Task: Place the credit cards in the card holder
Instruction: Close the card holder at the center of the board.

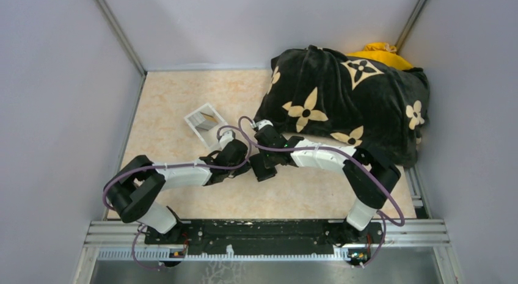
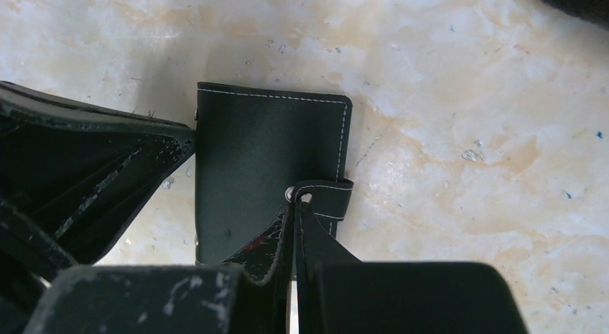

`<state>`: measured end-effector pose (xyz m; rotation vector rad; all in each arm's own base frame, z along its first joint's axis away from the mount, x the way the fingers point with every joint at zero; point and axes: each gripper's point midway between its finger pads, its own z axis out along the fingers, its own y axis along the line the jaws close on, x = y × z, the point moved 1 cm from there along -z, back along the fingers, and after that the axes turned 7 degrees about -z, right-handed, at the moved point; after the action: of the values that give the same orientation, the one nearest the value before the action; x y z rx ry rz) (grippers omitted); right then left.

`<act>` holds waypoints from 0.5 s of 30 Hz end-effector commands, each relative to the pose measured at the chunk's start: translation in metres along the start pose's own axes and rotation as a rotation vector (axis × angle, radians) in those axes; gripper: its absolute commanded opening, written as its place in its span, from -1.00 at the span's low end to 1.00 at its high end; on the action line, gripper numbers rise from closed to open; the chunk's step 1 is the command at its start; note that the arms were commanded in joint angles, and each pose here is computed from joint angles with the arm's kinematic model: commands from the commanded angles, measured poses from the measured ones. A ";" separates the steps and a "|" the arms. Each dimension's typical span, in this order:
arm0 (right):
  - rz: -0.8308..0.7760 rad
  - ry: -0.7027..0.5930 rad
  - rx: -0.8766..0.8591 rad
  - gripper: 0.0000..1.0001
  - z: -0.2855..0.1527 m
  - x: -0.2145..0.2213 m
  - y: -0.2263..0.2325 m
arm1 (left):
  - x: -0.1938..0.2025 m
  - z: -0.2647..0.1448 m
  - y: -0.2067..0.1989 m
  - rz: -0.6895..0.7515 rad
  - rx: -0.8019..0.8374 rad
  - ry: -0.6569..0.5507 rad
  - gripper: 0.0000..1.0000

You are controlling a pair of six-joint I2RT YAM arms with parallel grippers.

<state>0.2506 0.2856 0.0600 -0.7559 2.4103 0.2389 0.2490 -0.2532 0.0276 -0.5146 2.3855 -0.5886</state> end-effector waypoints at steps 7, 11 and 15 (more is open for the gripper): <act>-0.005 -0.043 -0.032 -1.00 0.011 -0.023 0.010 | 0.021 0.004 0.046 0.075 -0.147 0.085 -1.00; -0.006 -0.043 -0.039 -1.00 0.012 -0.024 0.012 | 0.022 0.004 0.047 0.075 -0.149 0.087 -1.00; -0.006 -0.049 -0.049 -1.00 0.011 -0.026 0.013 | 0.022 0.006 0.048 0.074 -0.153 0.089 -1.00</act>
<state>0.2542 0.2931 0.0489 -0.7781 2.4235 0.2417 0.2504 -0.2535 0.0274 -0.5177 2.3885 -0.5968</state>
